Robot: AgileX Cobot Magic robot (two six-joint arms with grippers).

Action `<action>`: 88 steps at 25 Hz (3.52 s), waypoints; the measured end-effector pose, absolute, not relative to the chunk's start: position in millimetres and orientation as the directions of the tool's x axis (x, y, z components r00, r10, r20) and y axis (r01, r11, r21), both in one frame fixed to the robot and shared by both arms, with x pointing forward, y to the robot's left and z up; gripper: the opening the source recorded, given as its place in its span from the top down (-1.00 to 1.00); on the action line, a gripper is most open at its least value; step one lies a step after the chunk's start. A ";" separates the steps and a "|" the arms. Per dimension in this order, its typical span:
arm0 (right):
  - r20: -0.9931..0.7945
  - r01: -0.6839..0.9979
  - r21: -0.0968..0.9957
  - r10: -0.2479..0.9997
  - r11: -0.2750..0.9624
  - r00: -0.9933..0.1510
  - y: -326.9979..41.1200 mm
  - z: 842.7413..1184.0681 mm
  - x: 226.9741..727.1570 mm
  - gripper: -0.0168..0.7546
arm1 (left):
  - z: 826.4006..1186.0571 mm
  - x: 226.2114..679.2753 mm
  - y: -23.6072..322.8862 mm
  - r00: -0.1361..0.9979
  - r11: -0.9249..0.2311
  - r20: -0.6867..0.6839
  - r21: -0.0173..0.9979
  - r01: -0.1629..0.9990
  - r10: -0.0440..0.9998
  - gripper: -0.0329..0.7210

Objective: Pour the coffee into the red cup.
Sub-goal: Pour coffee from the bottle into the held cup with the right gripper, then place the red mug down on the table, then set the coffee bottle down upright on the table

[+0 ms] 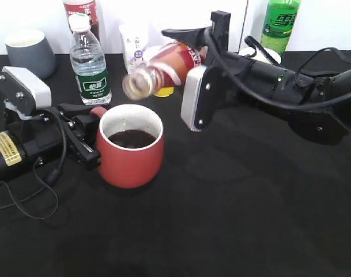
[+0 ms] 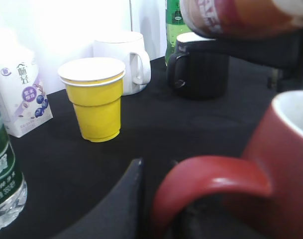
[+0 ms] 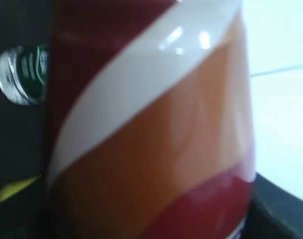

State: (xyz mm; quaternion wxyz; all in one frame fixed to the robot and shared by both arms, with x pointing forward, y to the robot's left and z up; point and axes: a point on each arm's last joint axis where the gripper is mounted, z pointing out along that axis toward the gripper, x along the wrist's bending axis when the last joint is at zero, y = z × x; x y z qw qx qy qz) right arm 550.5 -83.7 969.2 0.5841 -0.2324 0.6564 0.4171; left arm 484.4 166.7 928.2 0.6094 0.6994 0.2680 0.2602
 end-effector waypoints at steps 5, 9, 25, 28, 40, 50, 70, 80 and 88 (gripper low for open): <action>-0.760 -0.626 0.648 0.411 0.434 -0.503 -85.2 970.1 552.6 -0.42 | 928.3 484.5 166.8 0.720 -0.113 0.037 0.992 0.058 0.693 0.60; -0.466 -0.391 0.883 0.578 0.259 -0.670 -87.7 971.4 555.9 -0.42 | 928.3 484.8 167.1 0.716 -0.111 0.035 0.992 0.059 0.697 0.60; -0.086 -0.096 0.995 0.699 0.025 -0.709 -93.0 971.1 562.0 -0.42 | 916.0 501.4 260.5 0.196 -0.014 -0.020 0.985 0.172 0.980 0.60; -0.084 -0.094 0.995 0.700 0.024 -0.709 -93.1 971.1 562.1 -0.42 | 918.0 516.9 287.3 0.091 0.004 -0.018 0.989 0.148 0.996 0.60; -0.051 -0.077 0.997 0.734 -0.002 -0.677 -96.2 971.9 565.1 -0.42 | 887.4 608.2 307.1 0.032 0.053 -0.055 0.996 0.070 0.998 0.57; -0.048 -0.073 0.997 0.737 -0.002 -0.674 -96.5 971.7 565.4 -0.42 | 876.2 583.9 305.6 0.038 0.072 -0.077 0.990 0.118 0.996 0.08; -0.008 0.022 1.000 0.987 0.012 -0.158 -280.3 993.6 616.9 -0.41 | 959.4 482.9 241.9 0.293 0.007 -0.043 0.993 0.121 0.955 0.05; 0.014 0.118 0.993 0.998 -0.007 -0.055 -298.7 875.1 633.5 -0.41 | 969.6 501.2 232.4 0.333 -0.049 -0.006 0.986 0.156 0.943 0.05; -0.003 0.105 0.994 0.998 0.009 -0.059 -298.7 858.2 644.4 -0.61 | 969.5 501.0 232.1 0.336 -0.052 -0.004 0.986 0.156 0.942 0.06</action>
